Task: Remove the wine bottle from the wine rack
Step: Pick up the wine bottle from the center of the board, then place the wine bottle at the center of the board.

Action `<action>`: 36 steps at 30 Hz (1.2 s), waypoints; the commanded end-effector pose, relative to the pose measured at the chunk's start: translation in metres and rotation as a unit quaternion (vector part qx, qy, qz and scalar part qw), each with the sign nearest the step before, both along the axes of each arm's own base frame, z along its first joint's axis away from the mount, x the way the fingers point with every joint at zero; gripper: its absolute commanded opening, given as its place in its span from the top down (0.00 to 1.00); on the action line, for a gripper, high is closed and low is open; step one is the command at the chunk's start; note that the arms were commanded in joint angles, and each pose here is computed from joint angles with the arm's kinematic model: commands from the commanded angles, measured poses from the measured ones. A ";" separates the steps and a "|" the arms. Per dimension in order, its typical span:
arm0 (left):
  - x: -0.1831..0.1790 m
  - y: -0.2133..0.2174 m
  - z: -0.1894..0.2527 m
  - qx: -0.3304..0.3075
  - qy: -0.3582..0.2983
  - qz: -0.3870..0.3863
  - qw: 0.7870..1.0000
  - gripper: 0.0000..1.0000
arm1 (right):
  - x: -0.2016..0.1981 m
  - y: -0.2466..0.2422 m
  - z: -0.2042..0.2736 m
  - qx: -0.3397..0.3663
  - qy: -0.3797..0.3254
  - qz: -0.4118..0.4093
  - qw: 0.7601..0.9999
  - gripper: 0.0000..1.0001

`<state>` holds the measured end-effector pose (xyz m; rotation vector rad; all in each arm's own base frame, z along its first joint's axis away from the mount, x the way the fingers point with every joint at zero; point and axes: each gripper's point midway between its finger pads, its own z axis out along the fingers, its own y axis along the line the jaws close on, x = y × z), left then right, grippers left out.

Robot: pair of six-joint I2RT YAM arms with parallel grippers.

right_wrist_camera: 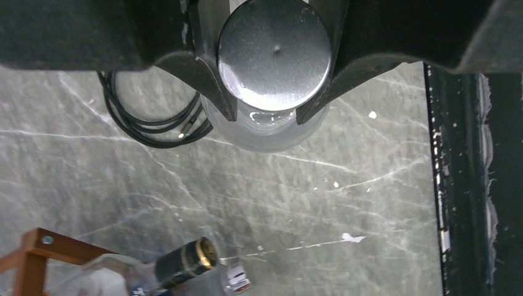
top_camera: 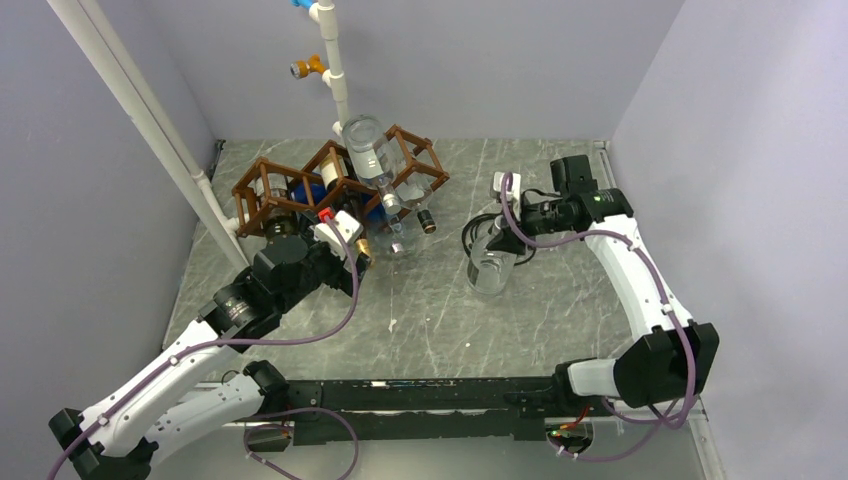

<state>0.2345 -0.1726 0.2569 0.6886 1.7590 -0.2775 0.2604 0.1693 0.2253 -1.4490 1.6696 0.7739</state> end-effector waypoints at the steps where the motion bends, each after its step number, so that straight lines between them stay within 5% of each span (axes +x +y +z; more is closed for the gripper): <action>1: 0.003 0.005 0.005 -0.005 -0.010 0.012 1.000 0.01 | 0.042 0.004 0.061 0.043 -0.099 -0.023 0.994 1.00; 15: 0.005 0.008 0.004 -0.002 -0.010 0.021 1.000 0.00 | 0.141 0.001 0.101 0.069 -0.120 -0.130 0.982 1.00; 36: 0.017 0.017 -0.004 0.008 -0.002 0.044 0.999 0.01 | 0.334 -0.015 0.101 0.129 -0.144 -0.367 0.910 1.00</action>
